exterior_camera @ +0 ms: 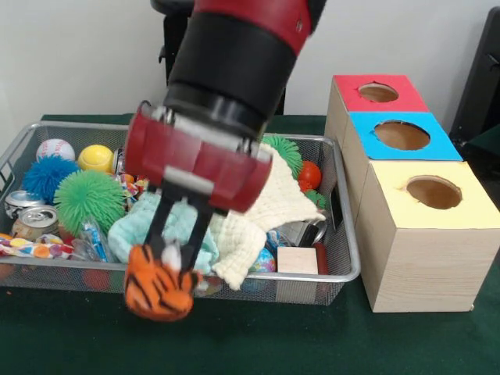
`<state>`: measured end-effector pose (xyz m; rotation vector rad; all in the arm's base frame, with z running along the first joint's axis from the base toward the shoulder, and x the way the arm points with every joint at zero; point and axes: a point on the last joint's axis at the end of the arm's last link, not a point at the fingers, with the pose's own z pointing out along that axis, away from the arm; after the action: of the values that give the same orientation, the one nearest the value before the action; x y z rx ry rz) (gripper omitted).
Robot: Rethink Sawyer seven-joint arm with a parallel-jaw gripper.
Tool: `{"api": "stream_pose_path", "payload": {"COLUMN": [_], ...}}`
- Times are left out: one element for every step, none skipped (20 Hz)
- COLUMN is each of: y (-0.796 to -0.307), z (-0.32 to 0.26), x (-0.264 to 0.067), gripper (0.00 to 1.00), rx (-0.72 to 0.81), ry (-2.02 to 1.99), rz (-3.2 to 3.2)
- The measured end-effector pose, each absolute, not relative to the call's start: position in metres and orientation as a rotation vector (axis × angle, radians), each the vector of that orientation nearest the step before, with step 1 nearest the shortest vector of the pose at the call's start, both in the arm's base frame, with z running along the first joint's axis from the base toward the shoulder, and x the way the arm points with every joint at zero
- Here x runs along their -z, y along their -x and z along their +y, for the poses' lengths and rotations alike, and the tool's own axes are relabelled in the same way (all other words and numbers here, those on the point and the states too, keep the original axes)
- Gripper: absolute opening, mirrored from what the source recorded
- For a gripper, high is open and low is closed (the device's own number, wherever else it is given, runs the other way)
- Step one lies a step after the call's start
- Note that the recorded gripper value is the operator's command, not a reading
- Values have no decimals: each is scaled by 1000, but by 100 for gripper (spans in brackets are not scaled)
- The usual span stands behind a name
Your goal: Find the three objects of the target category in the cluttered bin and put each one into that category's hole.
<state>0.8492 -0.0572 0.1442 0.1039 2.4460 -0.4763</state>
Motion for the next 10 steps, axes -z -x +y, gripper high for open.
{"api": "stream_pose_path", "payload": {"y": [-846, -841, -835, -830, -825, -811, -805, -782, -773, -769], "z": [-56, -57, -58, -58, -59, -59, -59, -55, -53, -52], "x": [-153, -160, -164, -167, -169, -172, -173, -176, -177, -178], "gripper": [0, 0, 0, 0, 0, 0, 0, 0, 0, 0], "rx": [450, 422, 397, 378, 363, 328, 314, 272, 256, 248], "ry": [-159, -224, -282, -330, -366, -445, -478, -576, -608, -622], "rz": [2479, 2533, 2588, 2640, 2680, 2780, 2824, 2973, 3026, 3050]}}
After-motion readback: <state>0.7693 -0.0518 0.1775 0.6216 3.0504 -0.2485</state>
